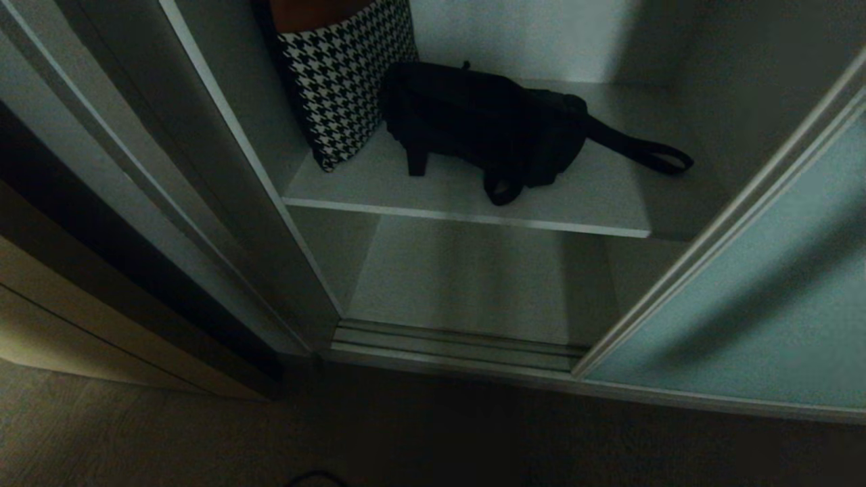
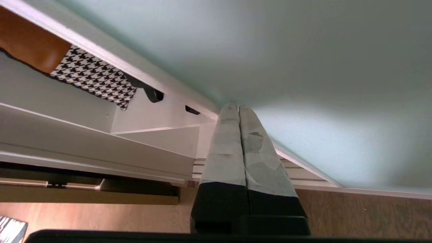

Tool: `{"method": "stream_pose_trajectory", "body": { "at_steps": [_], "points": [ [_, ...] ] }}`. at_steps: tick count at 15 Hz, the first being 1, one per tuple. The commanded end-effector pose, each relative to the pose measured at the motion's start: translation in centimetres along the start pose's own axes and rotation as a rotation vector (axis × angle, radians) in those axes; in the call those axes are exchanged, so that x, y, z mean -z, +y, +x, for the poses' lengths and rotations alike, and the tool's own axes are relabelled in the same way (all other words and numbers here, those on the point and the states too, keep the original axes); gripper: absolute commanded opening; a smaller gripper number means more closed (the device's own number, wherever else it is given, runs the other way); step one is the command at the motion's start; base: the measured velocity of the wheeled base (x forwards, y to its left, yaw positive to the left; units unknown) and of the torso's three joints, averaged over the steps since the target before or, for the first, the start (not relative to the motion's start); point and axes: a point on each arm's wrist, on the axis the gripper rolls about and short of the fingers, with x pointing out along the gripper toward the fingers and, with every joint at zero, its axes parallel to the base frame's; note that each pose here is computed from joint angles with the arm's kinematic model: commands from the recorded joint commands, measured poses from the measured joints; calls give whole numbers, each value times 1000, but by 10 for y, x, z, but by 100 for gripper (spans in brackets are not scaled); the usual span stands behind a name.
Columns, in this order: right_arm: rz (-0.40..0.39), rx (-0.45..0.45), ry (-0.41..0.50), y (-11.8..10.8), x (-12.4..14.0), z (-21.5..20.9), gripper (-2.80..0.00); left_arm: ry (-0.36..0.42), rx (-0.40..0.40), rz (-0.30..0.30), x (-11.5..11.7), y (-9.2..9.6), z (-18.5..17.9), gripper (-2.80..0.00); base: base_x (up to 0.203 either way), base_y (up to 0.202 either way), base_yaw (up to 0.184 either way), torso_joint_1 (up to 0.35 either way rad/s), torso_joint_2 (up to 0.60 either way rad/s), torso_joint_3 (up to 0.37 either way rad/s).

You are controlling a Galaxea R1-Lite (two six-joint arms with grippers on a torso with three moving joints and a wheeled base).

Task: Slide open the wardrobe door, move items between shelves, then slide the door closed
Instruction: Close the door

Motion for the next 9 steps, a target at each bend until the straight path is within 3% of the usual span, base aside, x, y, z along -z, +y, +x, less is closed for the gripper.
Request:
{"method": "stream_pose_trajectory", "body": {
  "at_steps": [1,6,9],
  "points": [
    [8,23,5,-5,0,6,-280,2,-1,1,0,0,0,-280,0,0,0,0,0,0],
    [5,21,29,-8,4,14,-280,1,-1,-1,0,0,0,-280,0,0,0,0,0,0],
    [2,-27,64,-1,8,19,-280,1,-1,1,0,0,0,-280,0,0,0,0,0,0]
  ]
}}
